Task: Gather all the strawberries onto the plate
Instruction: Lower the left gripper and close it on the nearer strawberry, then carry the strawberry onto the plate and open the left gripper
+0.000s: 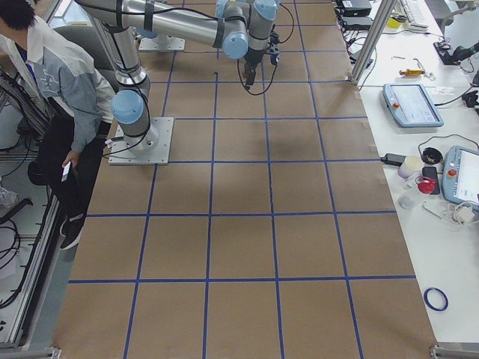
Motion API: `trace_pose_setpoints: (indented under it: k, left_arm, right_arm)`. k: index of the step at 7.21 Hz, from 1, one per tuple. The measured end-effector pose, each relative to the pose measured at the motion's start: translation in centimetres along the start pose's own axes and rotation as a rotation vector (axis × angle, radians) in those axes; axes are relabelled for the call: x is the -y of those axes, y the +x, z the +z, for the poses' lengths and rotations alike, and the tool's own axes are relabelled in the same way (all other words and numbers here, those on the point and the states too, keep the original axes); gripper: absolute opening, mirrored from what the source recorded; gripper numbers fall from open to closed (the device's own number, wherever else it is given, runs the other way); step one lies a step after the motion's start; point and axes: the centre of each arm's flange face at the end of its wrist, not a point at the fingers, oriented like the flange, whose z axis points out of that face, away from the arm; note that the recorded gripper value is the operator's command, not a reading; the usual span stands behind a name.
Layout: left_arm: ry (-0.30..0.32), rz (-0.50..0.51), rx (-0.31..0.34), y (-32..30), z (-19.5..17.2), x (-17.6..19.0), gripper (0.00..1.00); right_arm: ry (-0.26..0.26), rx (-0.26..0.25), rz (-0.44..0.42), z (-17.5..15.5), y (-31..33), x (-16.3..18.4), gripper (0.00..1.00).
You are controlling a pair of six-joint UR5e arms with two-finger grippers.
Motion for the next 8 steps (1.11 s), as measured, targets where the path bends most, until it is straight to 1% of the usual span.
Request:
trace_pose_setpoints:
  k: [1,2,3,6,7,8]
  left_arm:
    - [-0.012,0.006,0.009,0.3,0.7,-0.1,0.47]
    - [-0.021,0.015,0.015,0.5,1.2,-0.2,0.14]
    - [-0.028,0.023,0.022,0.7,1.5,-0.4,0.00]
    - [-0.039,0.037,0.054,0.5,1.6,-0.5,0.00]
    - [-0.028,0.055,0.075,0.3,0.6,-0.6,0.00]
    - [-0.017,0.098,0.124,-0.3,-0.9,-0.7,0.00]
  right_arm:
    - [0.000,0.000,0.001,0.0,0.0,0.0,1.00]
    - [0.000,0.000,0.000,0.0,0.0,0.0,1.00]
    - [0.001,0.000,0.000,0.0,0.0,0.1,1.00]
    - [0.001,0.000,-0.002,0.2,0.0,0.2,1.00]
    - [0.002,0.000,-0.002,0.2,0.1,0.2,1.00]
    - [0.003,-0.001,-0.002,0.1,0.1,0.2,1.00]
